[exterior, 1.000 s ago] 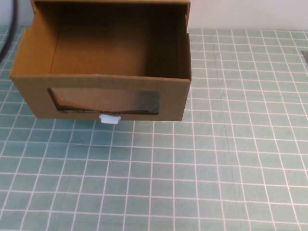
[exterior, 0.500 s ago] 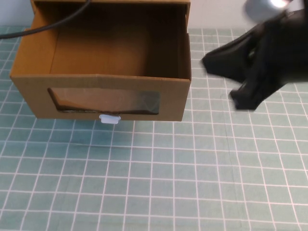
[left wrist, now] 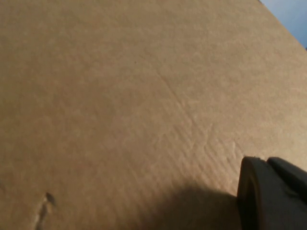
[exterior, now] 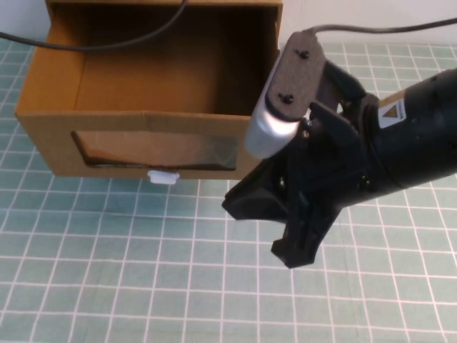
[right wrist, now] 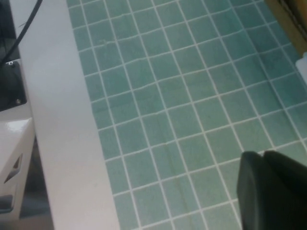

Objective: Close the shoe box
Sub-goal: Close the shoe box with your right arm

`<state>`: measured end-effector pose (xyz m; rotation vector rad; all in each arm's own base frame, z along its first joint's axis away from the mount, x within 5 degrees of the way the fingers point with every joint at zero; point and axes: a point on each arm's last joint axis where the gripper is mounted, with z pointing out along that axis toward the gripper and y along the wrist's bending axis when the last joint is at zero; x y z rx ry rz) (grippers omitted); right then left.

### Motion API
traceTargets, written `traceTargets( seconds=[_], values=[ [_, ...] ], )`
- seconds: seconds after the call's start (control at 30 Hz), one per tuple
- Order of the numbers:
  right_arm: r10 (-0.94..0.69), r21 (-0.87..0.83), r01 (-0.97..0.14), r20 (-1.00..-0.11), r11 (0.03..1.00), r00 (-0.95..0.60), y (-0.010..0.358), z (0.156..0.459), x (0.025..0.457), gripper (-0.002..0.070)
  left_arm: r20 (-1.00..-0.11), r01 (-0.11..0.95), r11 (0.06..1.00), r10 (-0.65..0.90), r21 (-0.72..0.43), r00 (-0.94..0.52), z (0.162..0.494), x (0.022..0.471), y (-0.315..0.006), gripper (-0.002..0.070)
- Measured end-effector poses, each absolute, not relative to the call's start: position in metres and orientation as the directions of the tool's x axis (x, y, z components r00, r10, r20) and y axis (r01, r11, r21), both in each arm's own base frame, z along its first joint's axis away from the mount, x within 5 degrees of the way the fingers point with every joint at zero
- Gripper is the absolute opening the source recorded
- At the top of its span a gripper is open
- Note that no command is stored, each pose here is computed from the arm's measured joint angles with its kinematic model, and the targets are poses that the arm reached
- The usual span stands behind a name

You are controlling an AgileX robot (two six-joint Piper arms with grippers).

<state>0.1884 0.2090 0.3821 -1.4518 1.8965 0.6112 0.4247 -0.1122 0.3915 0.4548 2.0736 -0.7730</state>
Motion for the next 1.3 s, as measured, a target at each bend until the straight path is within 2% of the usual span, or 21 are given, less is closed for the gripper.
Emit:
traceTargets(
  seconds=[0.2,0.4,0.53,0.67,0.77,0.97,1.3],
  values=[
    [-0.707,-0.048,-0.968,-0.692,0.247,-0.146,0.215,0.370,0.191,-0.0014,-0.819,0.567,0.740,0.039,-0.361,-0.572,0.390,0.427,-0.113,-0.0005],
    [-0.807,-0.300,-0.933,-0.590,0.198,0.018,0.235,0.366,0.177,-0.0014,-0.816,0.571,0.736,0.045,-0.363,-0.576,0.390,0.426,-0.113,-0.0005],
    [-0.782,-0.458,-0.870,-0.604,0.183,0.153,0.256,0.364,0.163,-0.0014,-0.814,0.575,0.733,0.050,-0.364,-0.578,0.390,0.425,-0.113,-0.0005],
    [-0.778,-0.547,-0.816,-0.589,0.185,0.218,0.267,0.342,0.158,-0.0014,-0.813,0.576,0.732,0.052,-0.364,-0.580,0.390,0.425,-0.113,-0.0005],
    [-0.797,-0.577,-0.789,-0.570,0.212,0.202,0.273,0.325,0.164,-0.0014,-0.811,0.577,0.730,0.054,-0.365,-0.582,0.390,0.425,-0.114,-0.0005],
    [-0.767,-0.603,-0.747,-0.608,0.280,0.204,0.291,0.309,0.177,-0.0014,-0.810,0.578,0.730,0.055,-0.366,-0.583,0.390,0.424,-0.114,-0.0005],
    [-0.775,-0.602,-0.777,-0.576,0.186,0.261,0.321,0.267,0.186,-0.0014,-0.810,0.578,0.729,0.056,-0.366,-0.583,0.390,0.424,-0.114,-0.0005]
  ],
)
